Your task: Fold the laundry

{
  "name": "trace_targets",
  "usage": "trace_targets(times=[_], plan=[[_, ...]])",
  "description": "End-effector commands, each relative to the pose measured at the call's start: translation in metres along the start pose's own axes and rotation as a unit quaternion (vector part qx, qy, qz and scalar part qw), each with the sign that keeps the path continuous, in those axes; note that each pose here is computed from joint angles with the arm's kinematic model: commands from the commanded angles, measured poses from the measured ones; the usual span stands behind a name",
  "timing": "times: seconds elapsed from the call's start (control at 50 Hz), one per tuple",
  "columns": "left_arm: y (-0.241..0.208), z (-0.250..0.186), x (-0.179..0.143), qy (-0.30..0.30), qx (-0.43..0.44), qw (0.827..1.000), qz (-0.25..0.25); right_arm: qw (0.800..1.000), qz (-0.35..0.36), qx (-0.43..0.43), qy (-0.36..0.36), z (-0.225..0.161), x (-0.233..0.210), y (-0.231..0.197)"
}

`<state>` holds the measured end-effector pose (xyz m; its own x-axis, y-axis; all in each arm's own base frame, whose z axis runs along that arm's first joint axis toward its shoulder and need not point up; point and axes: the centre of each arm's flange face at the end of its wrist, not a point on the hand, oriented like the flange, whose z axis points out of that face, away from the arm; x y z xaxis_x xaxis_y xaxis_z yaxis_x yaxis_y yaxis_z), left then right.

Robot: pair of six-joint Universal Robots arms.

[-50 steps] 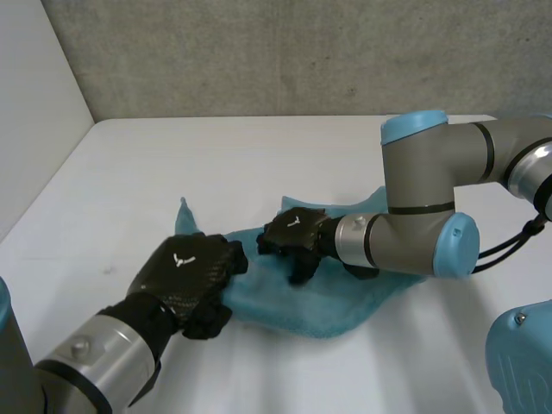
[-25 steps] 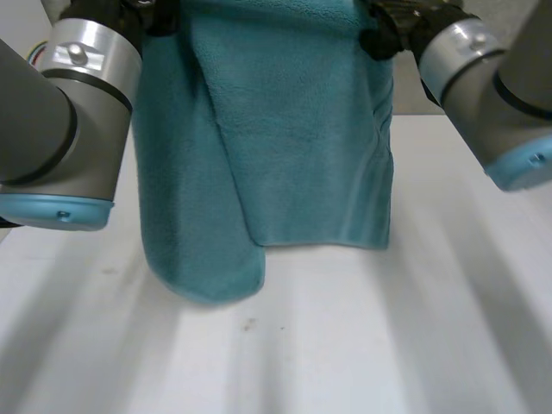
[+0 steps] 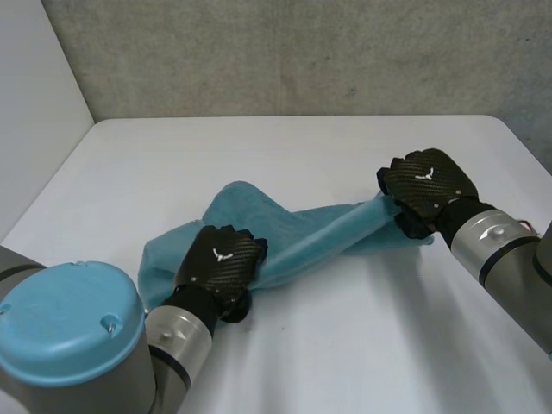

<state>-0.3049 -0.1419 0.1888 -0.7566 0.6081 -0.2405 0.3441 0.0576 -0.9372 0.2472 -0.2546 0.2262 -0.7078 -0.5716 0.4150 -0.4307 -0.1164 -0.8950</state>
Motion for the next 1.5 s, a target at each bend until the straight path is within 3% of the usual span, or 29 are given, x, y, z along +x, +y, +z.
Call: trace_targets(times=[0.02,0.18,0.24,0.3,0.52,0.72,0.82,1.5], plan=[[-0.032,0.003,-0.016,-0.02,0.031,0.999,-0.02,1.0,-0.008,0.024,0.012,-0.002,0.008,-0.014],[-0.041,0.034,-0.079,-0.089,0.042,0.994,-0.041,0.999,-0.015,0.037,0.009,-0.007,0.005,-0.015],[-0.051,0.053,-0.111,-0.052,0.069,0.995,-0.044,0.999,-0.018,0.051,-0.003,-0.006,0.001,-0.014],[-0.047,0.062,-0.118,-0.012,0.06,0.997,-0.049,0.998,-0.02,0.058,-0.007,-0.006,-0.001,-0.013],[-0.024,0.063,-0.127,0.015,-0.031,0.996,-0.078,0.999,-0.016,0.048,0.001,-0.005,0.007,-0.006],[0.016,0.088,-0.122,0.033,-0.08,0.996,-0.012,0.999,-0.013,0.04,-0.005,-0.006,0.003,0.0],[0.025,0.099,-0.122,0.037,-0.084,0.996,0.009,0.999,-0.012,0.038,-0.006,-0.007,0.002,0.001],[0.035,0.116,-0.12,0.042,-0.087,0.995,0.014,0.999,-0.023,0.017,-0.021,-0.002,-0.006,0.015]])
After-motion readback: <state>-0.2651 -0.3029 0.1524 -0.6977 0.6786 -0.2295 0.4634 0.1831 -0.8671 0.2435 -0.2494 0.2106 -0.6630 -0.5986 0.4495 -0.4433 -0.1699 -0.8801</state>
